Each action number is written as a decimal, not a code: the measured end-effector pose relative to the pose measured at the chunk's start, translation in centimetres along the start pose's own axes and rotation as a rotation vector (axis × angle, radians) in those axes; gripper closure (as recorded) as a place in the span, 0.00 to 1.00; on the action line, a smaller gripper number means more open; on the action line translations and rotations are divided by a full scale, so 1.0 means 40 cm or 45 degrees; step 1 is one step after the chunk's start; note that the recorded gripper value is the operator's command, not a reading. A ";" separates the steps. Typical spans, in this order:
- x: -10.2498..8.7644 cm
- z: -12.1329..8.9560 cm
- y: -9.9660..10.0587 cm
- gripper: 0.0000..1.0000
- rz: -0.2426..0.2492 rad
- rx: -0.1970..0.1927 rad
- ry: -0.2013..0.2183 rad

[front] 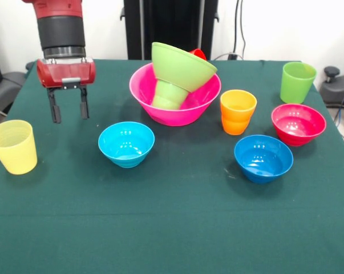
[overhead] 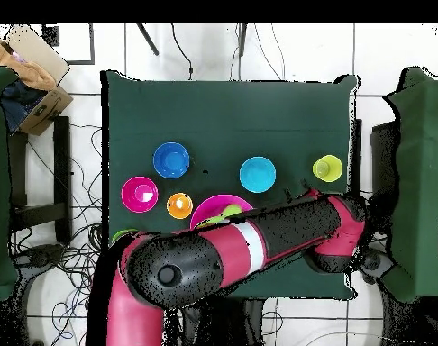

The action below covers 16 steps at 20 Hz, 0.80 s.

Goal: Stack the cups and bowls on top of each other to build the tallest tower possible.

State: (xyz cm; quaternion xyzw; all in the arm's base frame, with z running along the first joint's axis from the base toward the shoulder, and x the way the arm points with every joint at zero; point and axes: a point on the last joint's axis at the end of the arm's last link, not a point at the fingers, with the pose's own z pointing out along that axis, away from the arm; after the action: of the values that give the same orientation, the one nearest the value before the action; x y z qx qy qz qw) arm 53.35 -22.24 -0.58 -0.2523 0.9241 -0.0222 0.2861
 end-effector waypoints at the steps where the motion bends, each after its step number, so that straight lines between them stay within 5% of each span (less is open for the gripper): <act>1: -0.006 -0.002 -0.002 0.00 0.007 -0.002 -0.016; 6: -0.038 -0.005 -0.005 0.00 0.042 -0.027 -0.108; 16: -0.089 0.023 0.048 0.00 0.065 -0.004 -0.158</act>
State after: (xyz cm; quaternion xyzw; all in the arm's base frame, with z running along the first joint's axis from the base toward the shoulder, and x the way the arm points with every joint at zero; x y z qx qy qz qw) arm 55.51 -18.75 0.13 -0.2299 0.9108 0.0023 0.3428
